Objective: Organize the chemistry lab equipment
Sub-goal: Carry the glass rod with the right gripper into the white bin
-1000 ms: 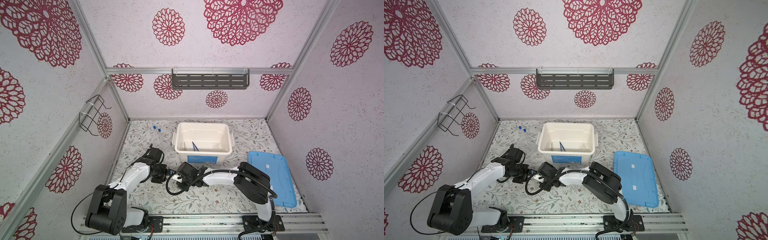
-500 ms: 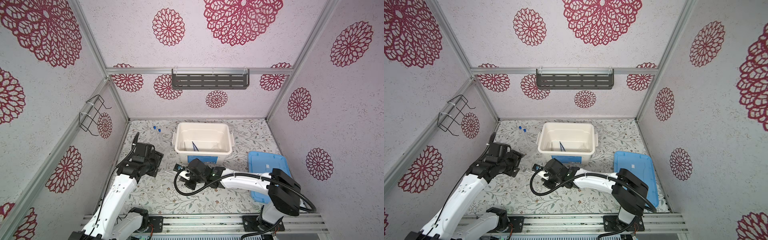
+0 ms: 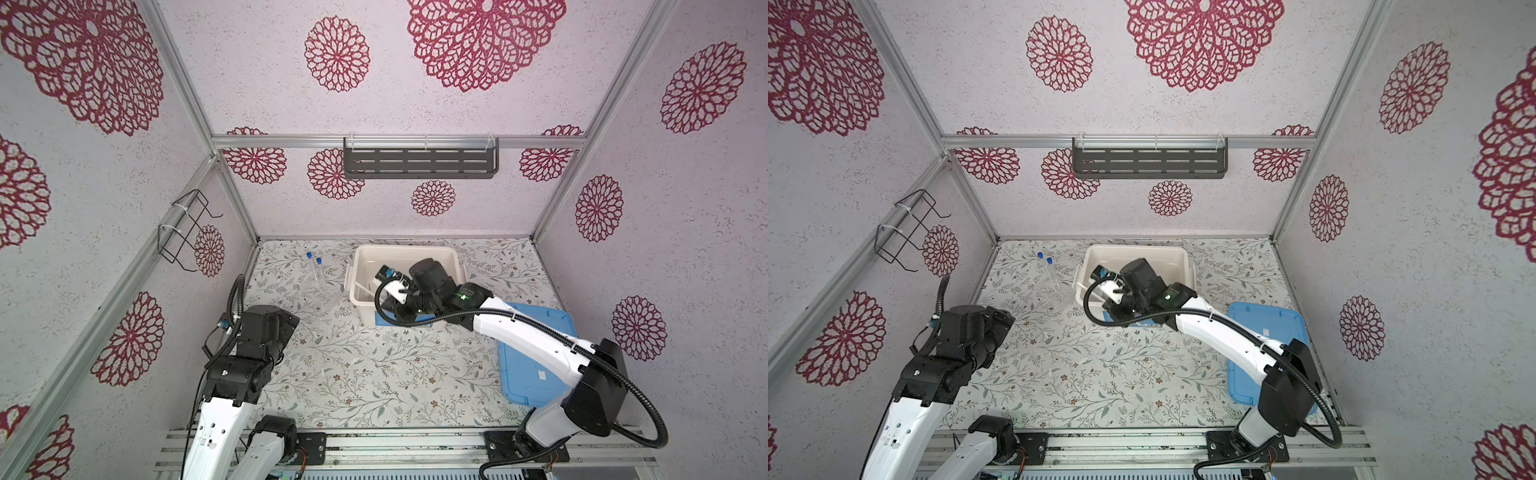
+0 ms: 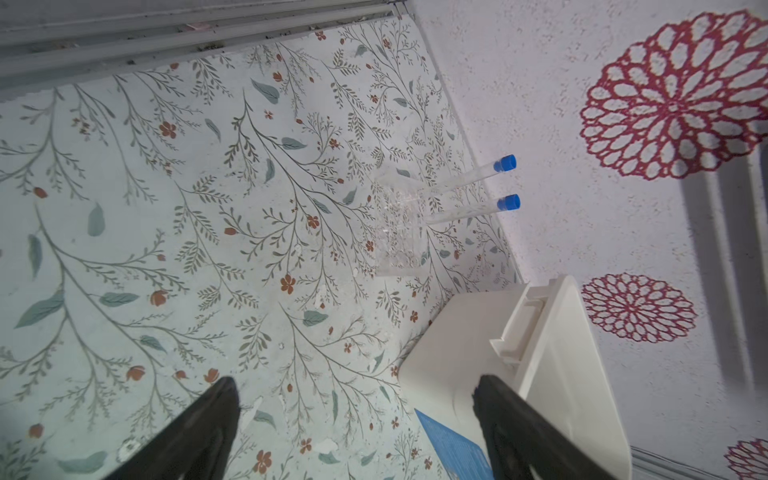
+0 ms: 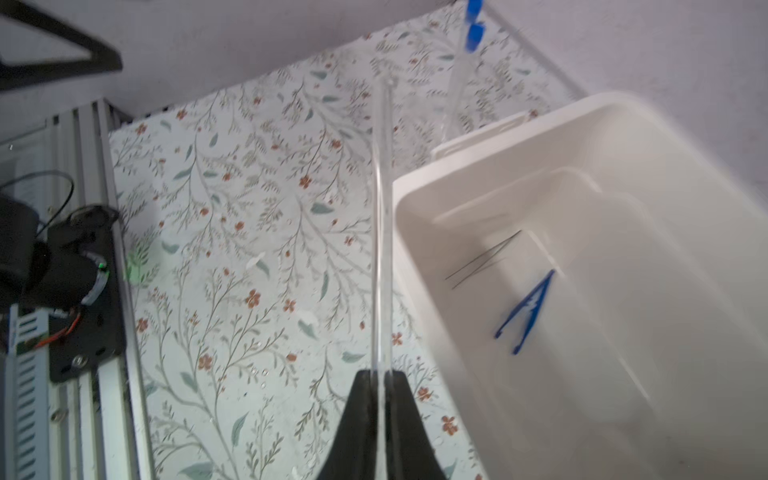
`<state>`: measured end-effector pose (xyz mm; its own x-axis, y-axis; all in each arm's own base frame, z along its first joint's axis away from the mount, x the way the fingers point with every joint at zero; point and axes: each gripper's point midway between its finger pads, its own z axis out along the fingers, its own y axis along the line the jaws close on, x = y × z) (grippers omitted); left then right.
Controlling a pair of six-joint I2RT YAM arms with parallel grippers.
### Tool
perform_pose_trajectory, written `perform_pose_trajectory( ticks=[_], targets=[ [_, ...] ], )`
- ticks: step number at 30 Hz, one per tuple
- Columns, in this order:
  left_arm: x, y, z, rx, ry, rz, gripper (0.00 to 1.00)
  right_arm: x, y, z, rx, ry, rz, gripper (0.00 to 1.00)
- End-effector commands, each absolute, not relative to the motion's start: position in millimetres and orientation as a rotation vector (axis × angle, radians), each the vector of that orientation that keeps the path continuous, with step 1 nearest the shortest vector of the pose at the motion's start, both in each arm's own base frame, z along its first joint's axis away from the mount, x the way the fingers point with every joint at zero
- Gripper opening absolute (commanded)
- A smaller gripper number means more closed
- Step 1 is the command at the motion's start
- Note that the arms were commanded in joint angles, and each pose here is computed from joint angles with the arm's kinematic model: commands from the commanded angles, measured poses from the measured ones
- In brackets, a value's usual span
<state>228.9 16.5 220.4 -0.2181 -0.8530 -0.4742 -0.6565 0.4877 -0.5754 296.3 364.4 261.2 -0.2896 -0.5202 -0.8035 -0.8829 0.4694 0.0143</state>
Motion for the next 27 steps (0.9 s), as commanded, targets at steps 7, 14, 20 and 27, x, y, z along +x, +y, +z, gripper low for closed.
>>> perform_pose_trajectory(
  ticks=[7, 14, 20, 27],
  targets=[
    [205.4, 39.9, 224.1, -1.235, 1.884, -0.205, 0.89, 376.1, 342.4, 248.4, -1.030, 2.175, 0.426, 0.04],
    [212.5, 34.6, 216.0, -1.219, 1.917, -0.220, 0.86, 403.0, 330.5, 207.1, -1.078, 2.276, 0.204, 0.05],
    [218.3, 34.7, 217.1, -1.176, 1.946, -0.187, 0.87, 415.6, 325.8, 178.4, -1.210, 2.244, 0.119, 0.05],
    [218.8, 33.1, 203.6, -1.198, 2.012, -0.181, 0.89, 424.9, 331.9, 151.0, -1.282, 2.237, 0.196, 0.06]
  ],
)
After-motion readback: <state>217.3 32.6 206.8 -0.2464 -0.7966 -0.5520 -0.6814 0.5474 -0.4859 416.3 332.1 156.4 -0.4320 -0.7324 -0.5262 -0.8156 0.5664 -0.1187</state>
